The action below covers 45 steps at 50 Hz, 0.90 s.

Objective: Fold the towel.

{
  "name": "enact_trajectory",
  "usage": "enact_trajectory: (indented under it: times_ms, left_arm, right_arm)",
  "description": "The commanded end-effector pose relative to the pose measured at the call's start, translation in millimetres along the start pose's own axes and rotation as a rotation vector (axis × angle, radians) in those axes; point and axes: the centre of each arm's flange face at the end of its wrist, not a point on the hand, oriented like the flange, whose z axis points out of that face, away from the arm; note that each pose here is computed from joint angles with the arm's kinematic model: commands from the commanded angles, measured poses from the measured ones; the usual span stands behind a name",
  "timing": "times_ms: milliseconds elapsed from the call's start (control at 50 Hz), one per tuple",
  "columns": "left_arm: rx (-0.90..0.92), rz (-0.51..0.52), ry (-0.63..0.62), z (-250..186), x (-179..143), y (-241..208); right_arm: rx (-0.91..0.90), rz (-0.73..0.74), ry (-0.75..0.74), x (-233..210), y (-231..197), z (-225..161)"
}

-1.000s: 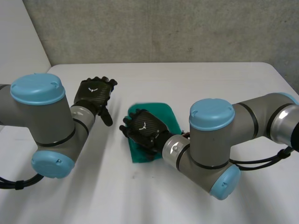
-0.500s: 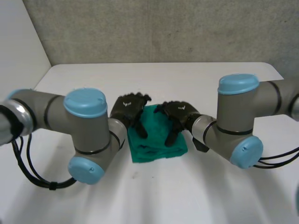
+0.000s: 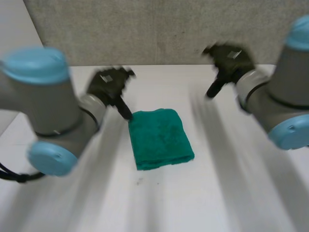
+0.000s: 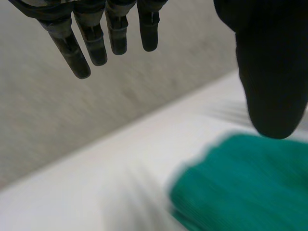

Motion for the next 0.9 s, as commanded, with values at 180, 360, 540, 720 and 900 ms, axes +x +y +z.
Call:
enact_trajectory:
  times_ms: [180,360,540,720,900]
  left_arm:
    - [0.133,-0.142,-0.085,-44,-82,-89]
    - [0.136,-0.151,-0.074,-47,-82,-90]
    - [0.146,-0.152,-0.078,-54,-81,-90]
    - [0.159,-0.151,-0.074,-52,-80,-87]
    - [0.212,-0.142,-0.075,-52,-79,-88]
  right_arm:
    - [0.087,-0.06,0.207,52,-55,-27]
    - [0.083,-0.059,0.187,49,-56,-30]
    - [0.079,-0.065,0.178,45,-54,-33]
    - [0.077,-0.067,0.173,43,-51,-34]
    - [0.086,-0.068,0.173,42,-49,-32]
